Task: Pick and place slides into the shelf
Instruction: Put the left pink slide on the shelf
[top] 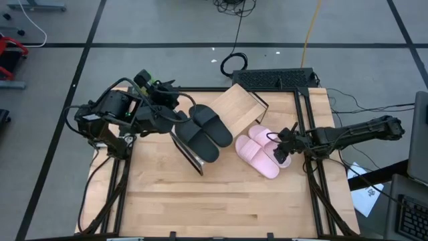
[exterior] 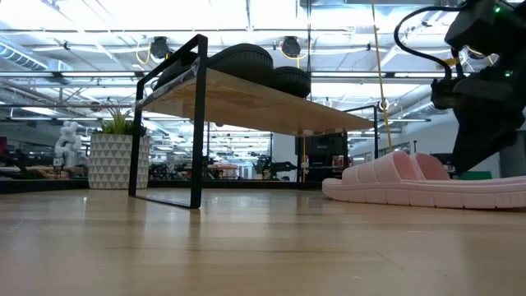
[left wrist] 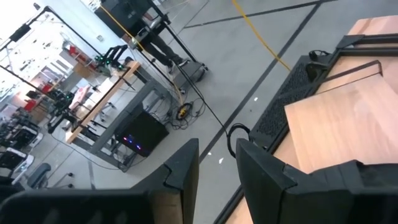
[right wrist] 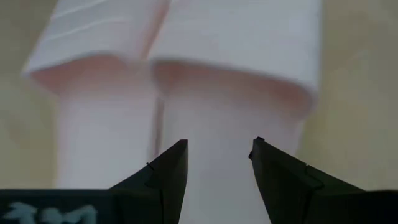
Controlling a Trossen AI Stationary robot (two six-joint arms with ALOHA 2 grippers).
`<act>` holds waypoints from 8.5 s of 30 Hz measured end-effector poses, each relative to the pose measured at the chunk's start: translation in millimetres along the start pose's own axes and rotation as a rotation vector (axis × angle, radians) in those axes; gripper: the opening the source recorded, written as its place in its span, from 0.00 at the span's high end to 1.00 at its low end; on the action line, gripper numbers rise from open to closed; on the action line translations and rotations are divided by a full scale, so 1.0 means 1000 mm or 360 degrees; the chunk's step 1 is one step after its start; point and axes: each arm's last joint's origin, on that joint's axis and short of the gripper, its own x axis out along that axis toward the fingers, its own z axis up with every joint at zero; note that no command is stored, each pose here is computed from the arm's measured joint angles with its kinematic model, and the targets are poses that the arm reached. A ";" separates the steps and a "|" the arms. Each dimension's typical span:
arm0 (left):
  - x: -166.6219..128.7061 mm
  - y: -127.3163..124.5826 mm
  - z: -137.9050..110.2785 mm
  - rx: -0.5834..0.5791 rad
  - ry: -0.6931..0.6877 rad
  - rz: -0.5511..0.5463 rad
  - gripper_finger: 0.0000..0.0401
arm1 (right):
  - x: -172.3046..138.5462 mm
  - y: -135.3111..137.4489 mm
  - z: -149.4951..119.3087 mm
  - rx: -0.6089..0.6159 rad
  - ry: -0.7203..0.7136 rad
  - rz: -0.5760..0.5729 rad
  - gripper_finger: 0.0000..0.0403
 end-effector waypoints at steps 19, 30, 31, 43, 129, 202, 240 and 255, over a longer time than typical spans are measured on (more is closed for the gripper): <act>0.002 0.001 0.000 0.0007 0.0012 -0.0001 0.72 | -0.011 0.024 0.018 -0.0230 -0.0282 0.0522 0.58; 0.002 0.001 0.000 0.0037 0.0011 -0.0001 0.72 | 0.000 0.030 0.020 -0.0597 -0.0297 0.0457 0.58; 0.002 0.001 0.000 0.0037 0.0011 -0.0001 0.72 | 0.002 0.031 0.021 -0.0630 -0.0305 0.0456 0.58; 0.002 0.001 0.000 0.0039 0.0011 0.0000 0.72 | 0.029 0.035 0.022 -0.0874 -0.0172 0.0291 0.58; 0.002 0.000 0.000 0.0062 0.0015 -0.0027 0.72 | 0.031 0.061 0.059 -0.0989 -0.0224 0.0119 0.99; 0.003 0.001 0.000 0.0061 0.0019 -0.0020 0.72 | 0.003 0.075 0.251 -0.0404 -0.0697 -0.0387 1.00; 0.003 0.001 0.000 0.0059 0.0019 -0.0021 0.72 | 0.004 0.073 0.253 -0.0268 -0.0715 -0.0325 1.00; 0.003 0.001 0.000 0.0086 0.0018 -0.0022 0.72 | 0.030 0.079 0.256 -0.0185 -0.0659 -0.0202 1.00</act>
